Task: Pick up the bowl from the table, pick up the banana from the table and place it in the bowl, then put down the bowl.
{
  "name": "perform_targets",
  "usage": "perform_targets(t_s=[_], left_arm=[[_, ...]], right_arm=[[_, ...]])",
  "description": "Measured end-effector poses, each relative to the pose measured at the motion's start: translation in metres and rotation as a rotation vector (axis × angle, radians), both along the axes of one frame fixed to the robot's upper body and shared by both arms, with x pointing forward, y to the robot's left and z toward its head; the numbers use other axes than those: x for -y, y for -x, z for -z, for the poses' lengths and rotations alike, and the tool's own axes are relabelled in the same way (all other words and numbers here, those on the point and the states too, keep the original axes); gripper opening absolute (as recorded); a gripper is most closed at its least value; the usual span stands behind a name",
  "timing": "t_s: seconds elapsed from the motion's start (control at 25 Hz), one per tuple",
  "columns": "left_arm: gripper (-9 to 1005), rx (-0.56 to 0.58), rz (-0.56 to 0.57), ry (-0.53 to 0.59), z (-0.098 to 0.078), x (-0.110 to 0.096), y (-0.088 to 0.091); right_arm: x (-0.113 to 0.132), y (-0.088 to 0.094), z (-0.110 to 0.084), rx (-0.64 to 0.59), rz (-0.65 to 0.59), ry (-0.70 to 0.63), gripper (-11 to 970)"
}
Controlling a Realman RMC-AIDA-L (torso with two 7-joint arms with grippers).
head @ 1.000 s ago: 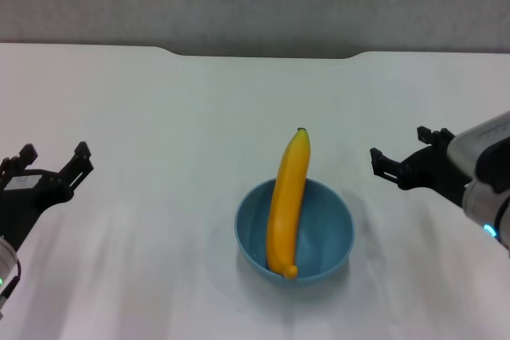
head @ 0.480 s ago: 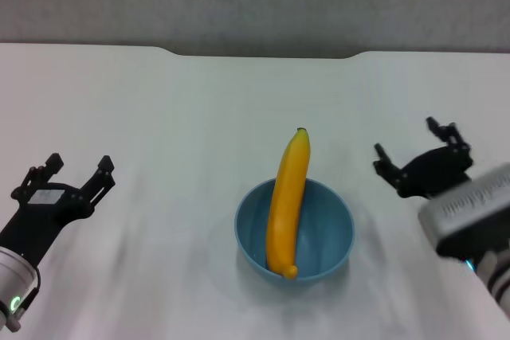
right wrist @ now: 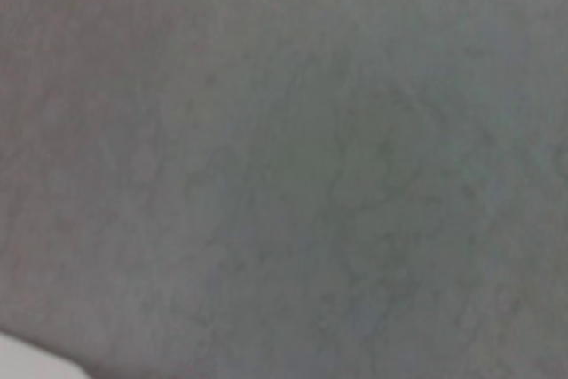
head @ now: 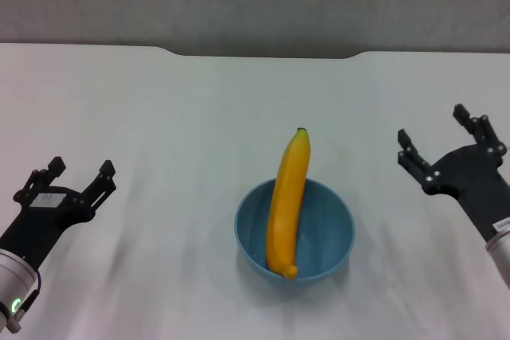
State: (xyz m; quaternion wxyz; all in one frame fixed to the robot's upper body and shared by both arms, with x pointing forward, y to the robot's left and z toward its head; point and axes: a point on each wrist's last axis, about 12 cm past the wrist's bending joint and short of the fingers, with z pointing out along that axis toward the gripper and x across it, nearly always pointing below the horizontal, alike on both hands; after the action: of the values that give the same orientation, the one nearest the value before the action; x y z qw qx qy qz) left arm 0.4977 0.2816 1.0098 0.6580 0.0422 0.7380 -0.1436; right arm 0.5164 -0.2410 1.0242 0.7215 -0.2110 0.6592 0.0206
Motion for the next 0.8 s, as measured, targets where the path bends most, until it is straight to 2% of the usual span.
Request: perform_targets(t_s=[0.2,0.8], left_arm=[[877,-0.004,0.002,-0.004,0.001,0.000,-0.001],[877,-0.018,0.004,-0.011,0.003,-0.002,-0.005]], right_arm=[[0.000,-0.001,0.002,-0.009,-0.017,0.025,884],[0.011,-0.008,0.000,-0.022,0.008,-0.039,884]])
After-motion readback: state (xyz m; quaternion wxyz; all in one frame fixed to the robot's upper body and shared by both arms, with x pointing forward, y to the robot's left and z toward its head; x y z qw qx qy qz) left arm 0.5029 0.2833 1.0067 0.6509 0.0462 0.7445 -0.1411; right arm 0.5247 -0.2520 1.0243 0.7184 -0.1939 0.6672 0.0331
